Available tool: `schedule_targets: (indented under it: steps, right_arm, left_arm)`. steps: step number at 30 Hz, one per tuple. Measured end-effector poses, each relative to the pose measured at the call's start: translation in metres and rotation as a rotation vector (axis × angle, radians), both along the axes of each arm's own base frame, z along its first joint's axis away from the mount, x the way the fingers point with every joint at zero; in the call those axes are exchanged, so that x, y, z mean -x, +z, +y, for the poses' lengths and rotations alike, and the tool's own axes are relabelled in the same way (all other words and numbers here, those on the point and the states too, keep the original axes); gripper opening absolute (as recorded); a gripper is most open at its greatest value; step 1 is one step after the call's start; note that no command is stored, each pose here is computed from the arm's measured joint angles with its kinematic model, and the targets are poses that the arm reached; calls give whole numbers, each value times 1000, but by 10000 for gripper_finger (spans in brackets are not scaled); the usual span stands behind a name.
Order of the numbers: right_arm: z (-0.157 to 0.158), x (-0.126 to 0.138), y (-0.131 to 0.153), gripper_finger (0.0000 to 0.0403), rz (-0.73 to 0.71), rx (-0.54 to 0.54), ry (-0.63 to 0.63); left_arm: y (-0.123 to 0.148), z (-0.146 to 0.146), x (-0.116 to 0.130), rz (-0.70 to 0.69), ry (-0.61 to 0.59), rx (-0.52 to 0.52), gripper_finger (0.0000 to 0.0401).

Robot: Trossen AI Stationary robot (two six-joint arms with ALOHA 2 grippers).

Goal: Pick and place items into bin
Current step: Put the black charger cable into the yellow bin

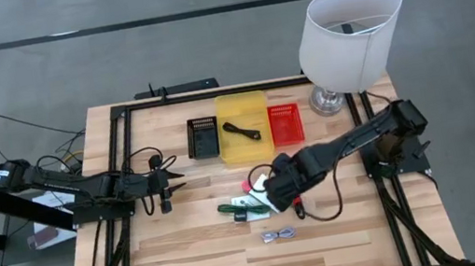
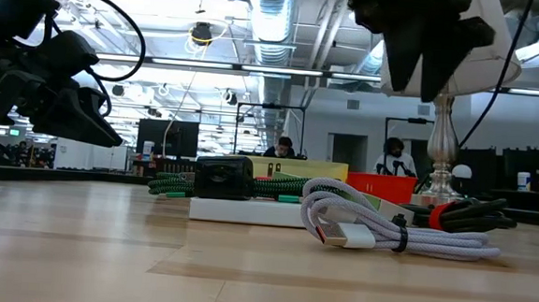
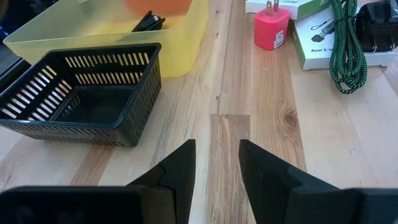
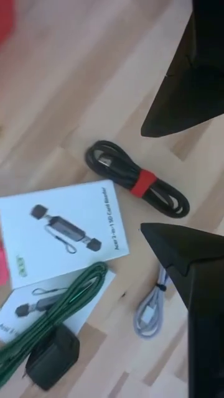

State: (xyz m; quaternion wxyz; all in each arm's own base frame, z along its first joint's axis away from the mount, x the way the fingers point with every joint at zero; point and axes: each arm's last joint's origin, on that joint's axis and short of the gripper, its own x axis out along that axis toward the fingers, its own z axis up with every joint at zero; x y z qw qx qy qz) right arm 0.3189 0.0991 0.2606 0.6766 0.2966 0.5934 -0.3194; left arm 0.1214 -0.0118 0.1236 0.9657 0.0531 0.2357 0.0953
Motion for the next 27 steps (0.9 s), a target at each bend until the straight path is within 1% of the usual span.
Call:
schedule_targets:
  steps: [3,8,13,18,22,27]
  right_arm:
    - [9,-3,-12,235,29,-8,-44]
    - [20,-12,-32,235,66,-54,-114]
    - [28,-22,-51,235,87,-111,-145]
    - [29,-24,-59,235,124,-126,-176]
    - [31,-22,-58,235,130,-127,-186]
    - [31,-17,-57,235,183,-116,-189]
  left_arm:
    - [0,0,0,0,0,0,116]
    - [0,0,0,0,0,0,116]
    - [0,0,0,1,0,0,116]
    - [0,0,0,4,0,-1,116]
    - [0,0,0,5,1,-2,116]
    - [0,0,0,10,-7,-20,116]
